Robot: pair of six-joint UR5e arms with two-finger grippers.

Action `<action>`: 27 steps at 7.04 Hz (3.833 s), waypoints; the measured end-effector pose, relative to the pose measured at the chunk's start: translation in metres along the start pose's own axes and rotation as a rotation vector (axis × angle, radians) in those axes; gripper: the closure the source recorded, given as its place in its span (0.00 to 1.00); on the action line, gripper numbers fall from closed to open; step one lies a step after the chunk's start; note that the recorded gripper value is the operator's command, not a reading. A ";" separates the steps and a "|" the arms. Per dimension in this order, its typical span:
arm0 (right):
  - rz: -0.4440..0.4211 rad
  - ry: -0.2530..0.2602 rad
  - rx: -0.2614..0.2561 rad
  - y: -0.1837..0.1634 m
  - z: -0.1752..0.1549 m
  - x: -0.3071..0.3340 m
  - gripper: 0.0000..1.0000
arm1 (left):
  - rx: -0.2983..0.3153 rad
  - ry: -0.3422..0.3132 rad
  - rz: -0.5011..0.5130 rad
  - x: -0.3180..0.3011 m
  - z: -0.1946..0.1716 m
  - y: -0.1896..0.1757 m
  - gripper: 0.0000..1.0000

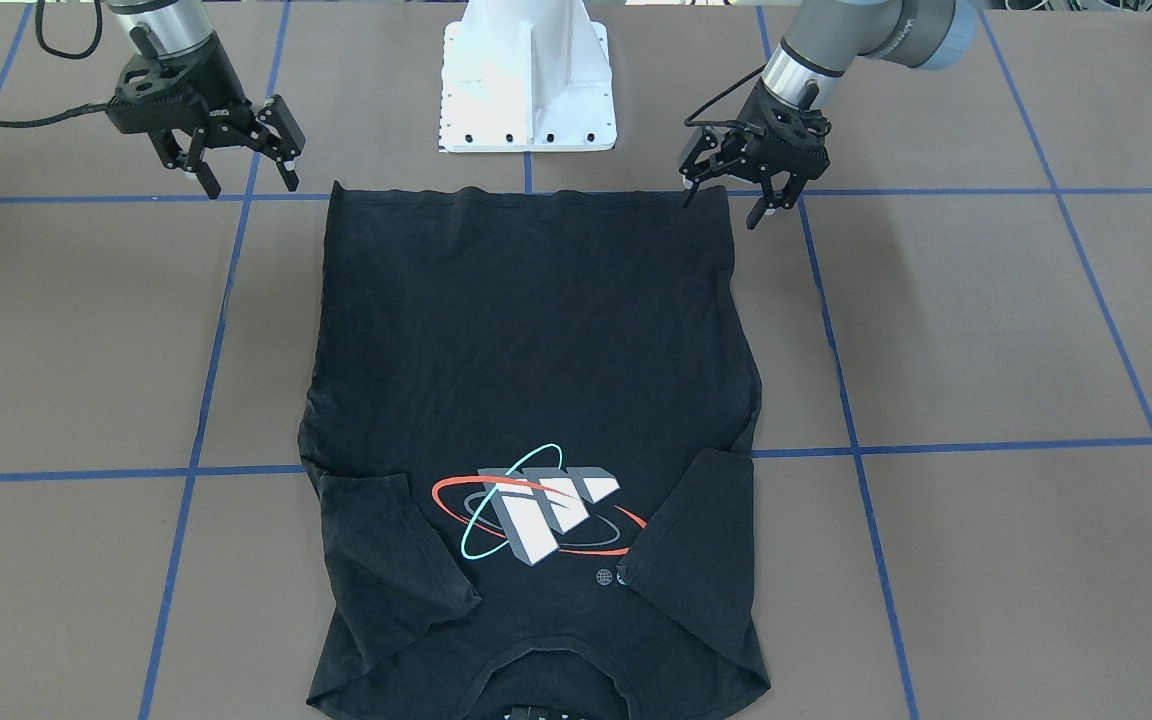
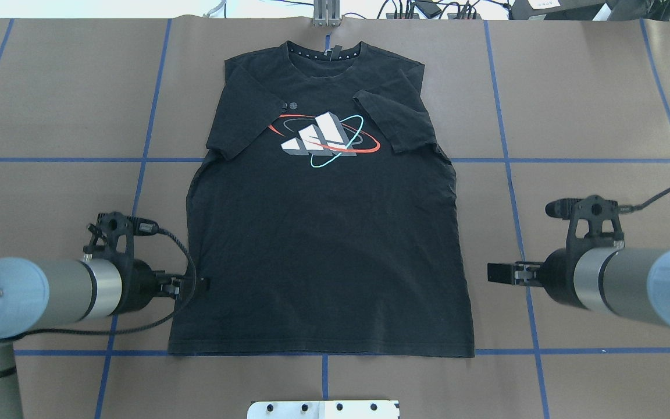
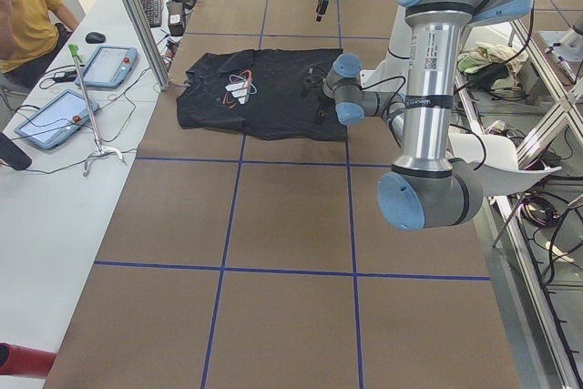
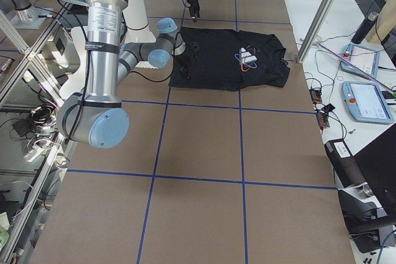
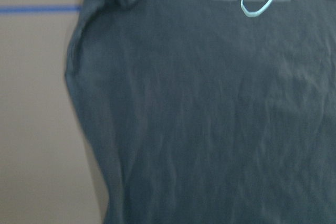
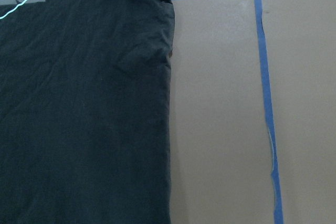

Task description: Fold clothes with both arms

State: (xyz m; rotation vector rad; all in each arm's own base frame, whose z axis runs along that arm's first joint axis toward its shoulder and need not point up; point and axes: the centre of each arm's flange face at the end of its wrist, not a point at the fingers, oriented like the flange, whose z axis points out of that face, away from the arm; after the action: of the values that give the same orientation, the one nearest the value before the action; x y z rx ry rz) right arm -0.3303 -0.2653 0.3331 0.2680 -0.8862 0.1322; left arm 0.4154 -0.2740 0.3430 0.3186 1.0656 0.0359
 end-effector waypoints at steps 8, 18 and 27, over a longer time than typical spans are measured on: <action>0.001 -0.034 0.006 0.027 -0.012 -0.017 0.00 | -0.106 -0.083 -0.049 -0.018 0.034 0.076 0.44; 0.002 -0.037 0.007 0.027 -0.013 -0.017 0.00 | -0.117 -0.085 -0.047 -0.017 0.038 0.081 1.00; 0.028 0.008 0.023 0.057 0.018 -0.019 0.00 | -0.110 -0.071 -0.049 -0.011 0.034 0.078 1.00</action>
State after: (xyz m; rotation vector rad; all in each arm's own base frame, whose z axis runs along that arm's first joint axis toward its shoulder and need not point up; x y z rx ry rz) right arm -0.3683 -0.2160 0.3386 0.2765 -0.8816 0.1699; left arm 0.4488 -0.2100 0.3891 0.1930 0.9969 0.0394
